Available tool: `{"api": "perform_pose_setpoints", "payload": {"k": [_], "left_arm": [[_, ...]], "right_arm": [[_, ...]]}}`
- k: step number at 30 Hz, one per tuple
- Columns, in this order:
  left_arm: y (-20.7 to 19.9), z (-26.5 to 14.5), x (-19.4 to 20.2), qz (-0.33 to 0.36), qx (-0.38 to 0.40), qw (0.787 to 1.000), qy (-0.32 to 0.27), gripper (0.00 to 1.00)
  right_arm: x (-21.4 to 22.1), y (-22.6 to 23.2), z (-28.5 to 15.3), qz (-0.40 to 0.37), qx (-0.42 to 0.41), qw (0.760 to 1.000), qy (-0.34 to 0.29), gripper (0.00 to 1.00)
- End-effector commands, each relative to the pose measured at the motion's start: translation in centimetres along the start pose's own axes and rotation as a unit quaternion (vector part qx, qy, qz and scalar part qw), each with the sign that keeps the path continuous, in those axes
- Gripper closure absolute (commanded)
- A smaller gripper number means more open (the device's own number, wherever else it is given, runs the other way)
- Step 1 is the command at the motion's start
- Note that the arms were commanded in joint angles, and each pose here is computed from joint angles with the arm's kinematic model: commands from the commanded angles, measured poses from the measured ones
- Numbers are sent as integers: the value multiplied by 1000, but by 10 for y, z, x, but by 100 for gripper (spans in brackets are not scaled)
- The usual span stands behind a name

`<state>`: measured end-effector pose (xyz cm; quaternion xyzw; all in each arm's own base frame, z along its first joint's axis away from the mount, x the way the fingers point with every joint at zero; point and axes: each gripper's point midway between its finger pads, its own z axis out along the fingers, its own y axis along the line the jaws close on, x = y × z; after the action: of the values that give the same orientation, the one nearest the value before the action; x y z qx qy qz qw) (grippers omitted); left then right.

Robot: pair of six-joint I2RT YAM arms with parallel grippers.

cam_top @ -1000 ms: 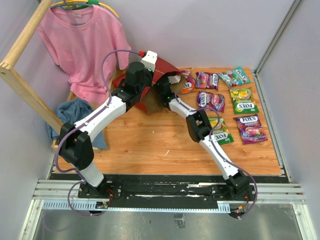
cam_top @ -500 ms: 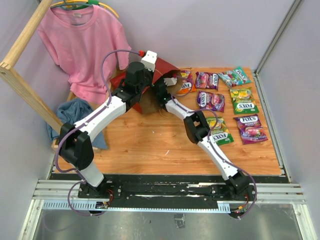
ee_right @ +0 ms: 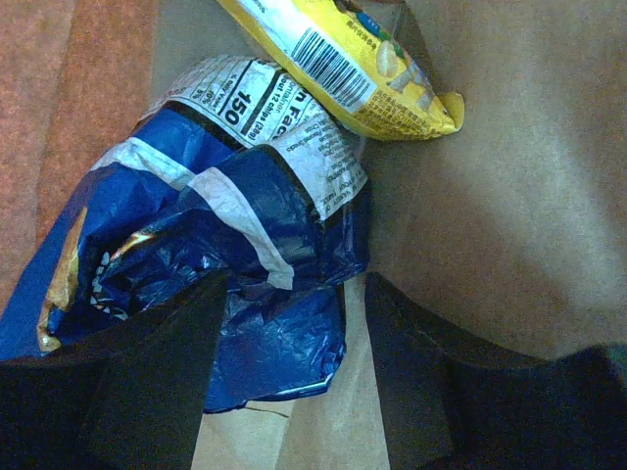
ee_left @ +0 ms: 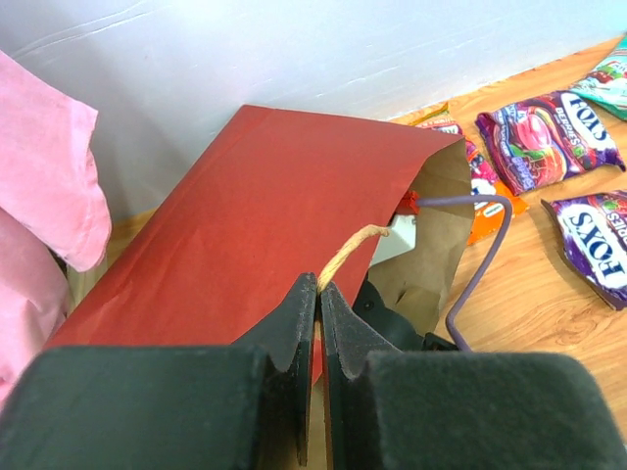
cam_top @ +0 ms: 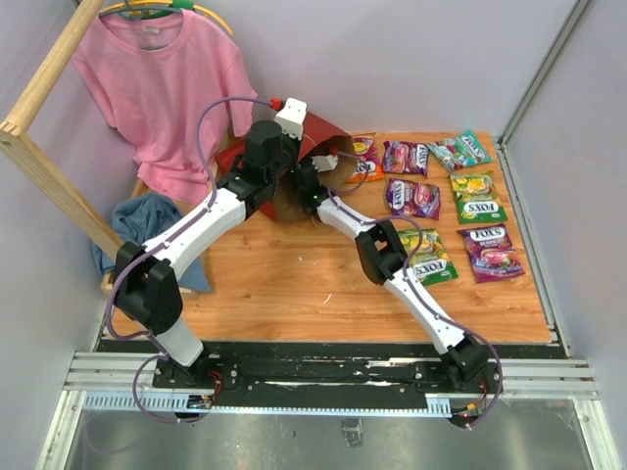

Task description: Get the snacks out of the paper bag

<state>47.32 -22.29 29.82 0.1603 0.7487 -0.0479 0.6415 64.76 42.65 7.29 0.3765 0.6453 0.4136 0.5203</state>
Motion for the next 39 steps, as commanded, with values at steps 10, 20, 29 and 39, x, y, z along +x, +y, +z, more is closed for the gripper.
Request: {"api": "perform_pose_setpoints", "payload": {"k": [10, 20, 29, 39], "left_arm": [[1, -9, -18, -18, 8, 1000, -24, 92], [-3, -6, -18, -22, 16, 999, -21, 92], [1, -9, -24, -19, 9, 1000, -23, 92], [2, -12, -29, -29, 8, 999, -28, 92]], "right_arm": [[-14, 13, 5, 43, -8, 998, -33, 52], [-20, 18, 8, 75, -16, 997, -16, 99], [-26, 64, -5, 56, -74, 996, 14, 99], [-44, 83, -53, 39, -86, 995, 4, 99]]}}
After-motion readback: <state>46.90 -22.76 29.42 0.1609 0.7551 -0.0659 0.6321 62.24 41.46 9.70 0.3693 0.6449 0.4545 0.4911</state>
